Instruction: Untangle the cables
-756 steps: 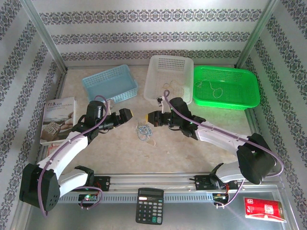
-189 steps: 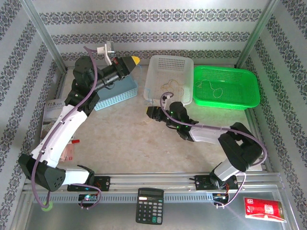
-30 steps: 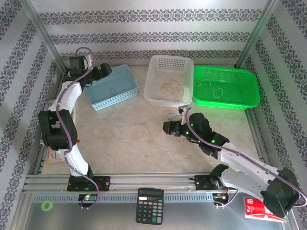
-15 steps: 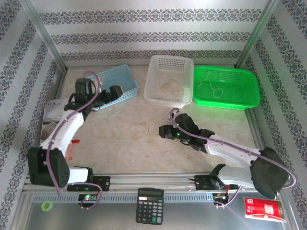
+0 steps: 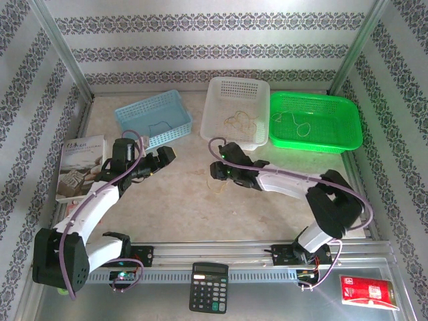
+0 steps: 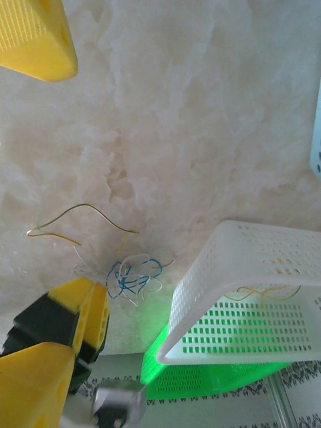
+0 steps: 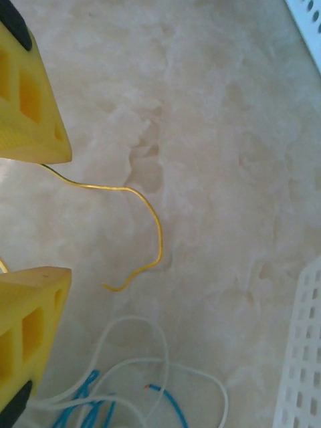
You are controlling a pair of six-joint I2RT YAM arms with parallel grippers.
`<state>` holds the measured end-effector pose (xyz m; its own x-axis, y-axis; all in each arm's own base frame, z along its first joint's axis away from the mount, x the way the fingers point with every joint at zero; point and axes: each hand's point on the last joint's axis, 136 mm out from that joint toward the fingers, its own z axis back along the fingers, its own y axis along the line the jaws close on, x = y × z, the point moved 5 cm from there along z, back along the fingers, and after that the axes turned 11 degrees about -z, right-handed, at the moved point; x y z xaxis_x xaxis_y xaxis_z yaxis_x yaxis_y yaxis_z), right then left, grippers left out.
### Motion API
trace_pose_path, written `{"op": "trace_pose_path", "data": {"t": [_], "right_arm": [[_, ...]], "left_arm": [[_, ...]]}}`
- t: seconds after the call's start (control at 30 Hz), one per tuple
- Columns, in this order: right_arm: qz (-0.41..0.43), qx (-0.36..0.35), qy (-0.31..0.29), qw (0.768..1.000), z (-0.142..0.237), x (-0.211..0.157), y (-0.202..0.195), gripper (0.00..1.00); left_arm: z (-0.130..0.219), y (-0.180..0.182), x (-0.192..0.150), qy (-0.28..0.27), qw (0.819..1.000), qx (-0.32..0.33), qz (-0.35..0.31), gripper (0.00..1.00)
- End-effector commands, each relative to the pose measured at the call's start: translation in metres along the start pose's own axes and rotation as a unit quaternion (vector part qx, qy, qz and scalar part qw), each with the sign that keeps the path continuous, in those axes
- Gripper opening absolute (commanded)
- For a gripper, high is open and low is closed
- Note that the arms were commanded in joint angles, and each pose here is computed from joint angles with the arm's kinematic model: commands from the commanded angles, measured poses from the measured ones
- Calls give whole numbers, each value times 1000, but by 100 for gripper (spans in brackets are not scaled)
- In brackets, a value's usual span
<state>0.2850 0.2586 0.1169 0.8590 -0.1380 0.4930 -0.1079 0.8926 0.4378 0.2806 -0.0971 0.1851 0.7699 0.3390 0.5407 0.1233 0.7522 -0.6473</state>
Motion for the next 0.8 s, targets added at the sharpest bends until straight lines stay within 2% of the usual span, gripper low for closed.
{"op": "trace_pose_path", "data": {"t": [0.0, 0.13, 0.4, 0.77], "right_arm": [[22, -18, 2, 1000, -10, 6, 4, 41], [18, -6, 20, 1000, -16, 2, 10, 38], [48, 26, 53, 997, -6, -28, 20, 53], [72, 14, 89, 993, -21, -62, 20, 53]], "left_arm": [[3, -8, 8, -24, 1000, -12, -7, 100], [3, -7, 7, -23, 1000, -10, -6, 100], [-1, -7, 7, -21, 1000, -14, -3, 100], [-2, -12, 18, -36, 999, -33, 20, 100]]}}
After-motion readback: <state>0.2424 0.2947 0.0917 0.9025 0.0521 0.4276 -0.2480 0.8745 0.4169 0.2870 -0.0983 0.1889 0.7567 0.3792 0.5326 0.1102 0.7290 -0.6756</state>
